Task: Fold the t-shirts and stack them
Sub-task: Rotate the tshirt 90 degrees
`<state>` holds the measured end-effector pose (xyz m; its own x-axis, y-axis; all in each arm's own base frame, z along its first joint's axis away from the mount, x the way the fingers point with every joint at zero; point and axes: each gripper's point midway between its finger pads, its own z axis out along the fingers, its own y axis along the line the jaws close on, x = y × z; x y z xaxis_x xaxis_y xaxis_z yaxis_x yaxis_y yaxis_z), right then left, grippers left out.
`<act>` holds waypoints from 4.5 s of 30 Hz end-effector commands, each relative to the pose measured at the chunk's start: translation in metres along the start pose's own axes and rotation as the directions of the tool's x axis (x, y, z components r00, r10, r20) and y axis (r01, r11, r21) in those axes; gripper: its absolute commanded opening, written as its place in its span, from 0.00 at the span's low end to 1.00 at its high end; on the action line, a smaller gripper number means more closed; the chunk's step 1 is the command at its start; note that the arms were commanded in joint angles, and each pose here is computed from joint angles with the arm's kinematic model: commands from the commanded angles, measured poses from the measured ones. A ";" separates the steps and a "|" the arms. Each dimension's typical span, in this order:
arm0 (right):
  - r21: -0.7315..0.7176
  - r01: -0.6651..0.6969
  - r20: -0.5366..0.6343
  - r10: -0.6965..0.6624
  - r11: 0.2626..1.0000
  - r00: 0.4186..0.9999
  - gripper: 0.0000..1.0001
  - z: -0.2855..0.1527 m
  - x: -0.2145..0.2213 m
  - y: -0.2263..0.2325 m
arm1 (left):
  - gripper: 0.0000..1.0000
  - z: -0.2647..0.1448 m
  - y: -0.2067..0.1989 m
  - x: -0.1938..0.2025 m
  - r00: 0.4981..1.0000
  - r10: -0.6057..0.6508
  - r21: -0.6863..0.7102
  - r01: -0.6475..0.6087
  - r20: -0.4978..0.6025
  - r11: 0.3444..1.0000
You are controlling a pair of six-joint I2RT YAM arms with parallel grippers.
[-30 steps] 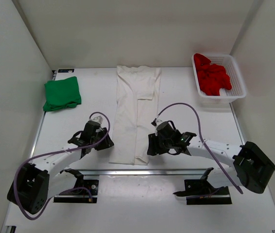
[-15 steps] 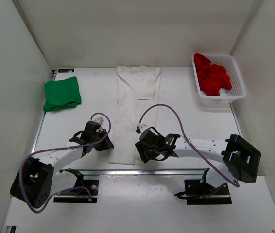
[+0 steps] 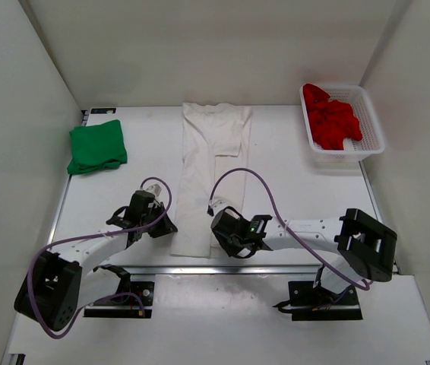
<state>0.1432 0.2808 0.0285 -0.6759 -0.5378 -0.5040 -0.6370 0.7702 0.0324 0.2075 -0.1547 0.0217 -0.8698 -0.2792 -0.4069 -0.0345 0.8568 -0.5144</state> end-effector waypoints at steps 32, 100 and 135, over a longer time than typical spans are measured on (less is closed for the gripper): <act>-0.080 -0.210 0.104 0.217 0.975 0.971 0.34 -0.051 0.015 -0.016 | 0.39 -0.015 -0.019 -0.005 0.997 -0.068 0.138 0.064 0.025 0.988; -0.244 0.147 -0.060 -0.166 0.959 0.984 0.00 -0.013 0.029 0.067 | 0.39 -0.013 -0.041 0.009 0.999 -0.045 0.228 0.045 -0.008 0.973; -0.414 -0.411 0.351 0.559 0.812 0.751 0.05 -0.023 -0.123 -0.129 | 0.25 0.123 -0.071 -0.251 0.966 -0.137 0.069 0.125 0.217 0.990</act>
<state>0.2652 0.2310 0.0737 -0.8003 0.0896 -0.5928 -0.3487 0.7348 0.5818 0.4947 -0.1911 0.0593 -0.7101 -0.5114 -0.4841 -0.1189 0.7647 -0.6333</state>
